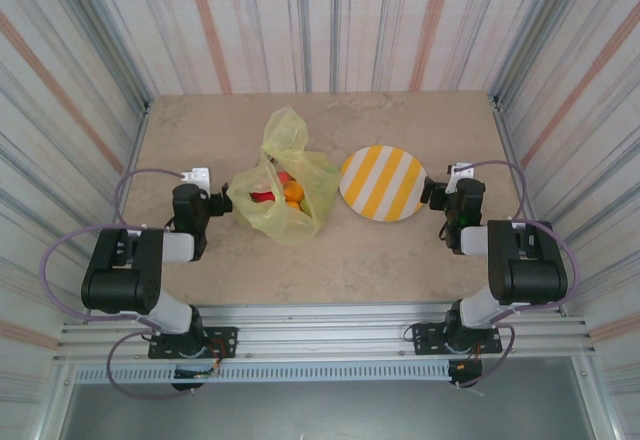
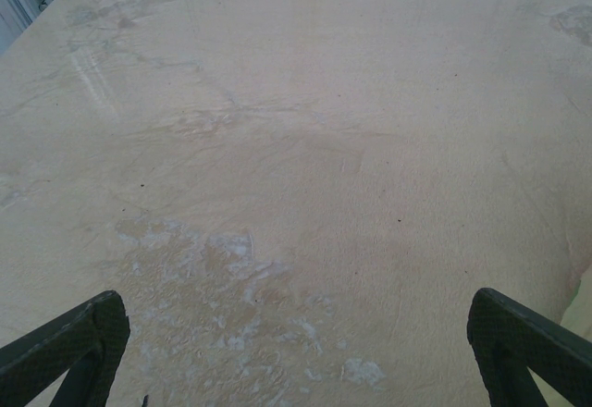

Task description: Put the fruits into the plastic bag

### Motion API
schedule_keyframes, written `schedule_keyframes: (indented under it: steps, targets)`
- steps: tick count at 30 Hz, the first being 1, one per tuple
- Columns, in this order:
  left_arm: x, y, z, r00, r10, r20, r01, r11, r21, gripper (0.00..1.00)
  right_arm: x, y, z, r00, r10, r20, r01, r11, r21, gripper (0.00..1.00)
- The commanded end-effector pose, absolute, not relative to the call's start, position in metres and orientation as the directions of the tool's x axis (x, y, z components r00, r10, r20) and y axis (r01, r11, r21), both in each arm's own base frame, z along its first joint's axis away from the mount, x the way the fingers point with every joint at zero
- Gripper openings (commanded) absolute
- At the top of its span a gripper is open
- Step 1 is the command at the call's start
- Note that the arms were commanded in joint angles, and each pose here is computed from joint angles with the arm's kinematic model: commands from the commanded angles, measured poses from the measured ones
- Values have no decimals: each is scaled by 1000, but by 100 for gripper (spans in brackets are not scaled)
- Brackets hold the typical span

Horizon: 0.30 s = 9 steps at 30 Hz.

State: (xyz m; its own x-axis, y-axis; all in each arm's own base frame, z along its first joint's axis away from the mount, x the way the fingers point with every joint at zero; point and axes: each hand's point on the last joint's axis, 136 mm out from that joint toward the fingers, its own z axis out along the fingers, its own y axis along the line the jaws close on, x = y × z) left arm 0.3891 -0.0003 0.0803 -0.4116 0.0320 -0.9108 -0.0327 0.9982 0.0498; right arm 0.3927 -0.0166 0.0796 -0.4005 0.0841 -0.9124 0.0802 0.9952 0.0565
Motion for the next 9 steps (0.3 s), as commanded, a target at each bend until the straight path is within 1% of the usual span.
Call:
schedule_keyframes:
  steps: [1,9]
  targets:
    - [393,1,92,-374,47,-926,-28,998,62,99,394,-16,82,-387,103,-916,76,994,79,99]
    - [394,0,92,-376,58,-925,-22,997,71,99,394,-16,82,-387,103,-917,77,994,79,99]
